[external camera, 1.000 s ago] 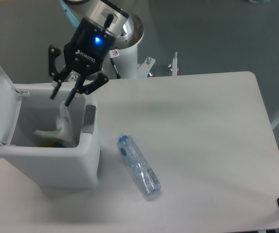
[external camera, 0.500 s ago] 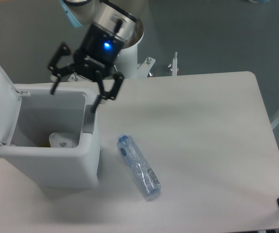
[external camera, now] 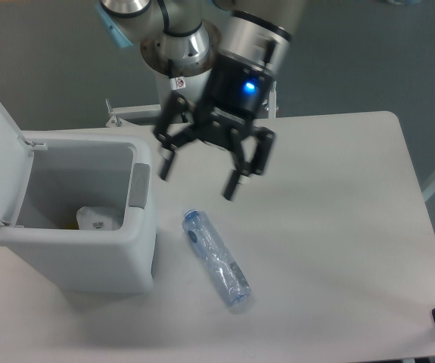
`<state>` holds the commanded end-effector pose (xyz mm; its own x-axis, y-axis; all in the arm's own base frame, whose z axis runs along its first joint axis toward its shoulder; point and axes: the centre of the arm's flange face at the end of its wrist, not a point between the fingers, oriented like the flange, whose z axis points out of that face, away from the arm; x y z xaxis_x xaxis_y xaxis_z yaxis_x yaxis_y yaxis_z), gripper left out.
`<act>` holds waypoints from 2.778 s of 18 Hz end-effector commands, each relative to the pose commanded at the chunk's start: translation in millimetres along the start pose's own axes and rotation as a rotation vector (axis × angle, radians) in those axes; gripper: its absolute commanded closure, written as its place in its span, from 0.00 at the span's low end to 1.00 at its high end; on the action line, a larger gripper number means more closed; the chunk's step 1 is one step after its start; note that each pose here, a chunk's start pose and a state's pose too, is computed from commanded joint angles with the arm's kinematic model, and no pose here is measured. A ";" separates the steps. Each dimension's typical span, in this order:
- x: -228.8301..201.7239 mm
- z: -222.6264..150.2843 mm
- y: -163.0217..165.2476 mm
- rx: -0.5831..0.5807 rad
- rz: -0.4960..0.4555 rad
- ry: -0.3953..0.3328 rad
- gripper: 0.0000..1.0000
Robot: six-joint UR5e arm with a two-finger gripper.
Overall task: Place the trash in the trash can
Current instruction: 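Move the open gripper over the clear plastic bottle, then lower the gripper and close it around the bottle's body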
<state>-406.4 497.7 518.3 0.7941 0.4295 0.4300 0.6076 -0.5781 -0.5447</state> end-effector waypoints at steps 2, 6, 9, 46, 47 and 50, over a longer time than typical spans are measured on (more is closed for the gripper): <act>-16.1 14.0 -10.8 -0.067 -0.041 -0.025 0.00; -52.4 55.3 -26.0 -0.220 -0.122 -0.072 0.00; -71.1 81.4 -22.2 -0.291 -0.146 -0.107 0.00; -76.5 307.5 86.1 -0.738 -0.016 -0.551 0.07; -75.1 311.4 88.4 -0.742 -0.016 -0.553 0.07; -76.2 318.7 93.7 -0.759 0.000 -0.589 0.09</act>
<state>-405.3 631.9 205.0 0.7998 0.5894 -0.1136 0.6003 -0.7844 0.1561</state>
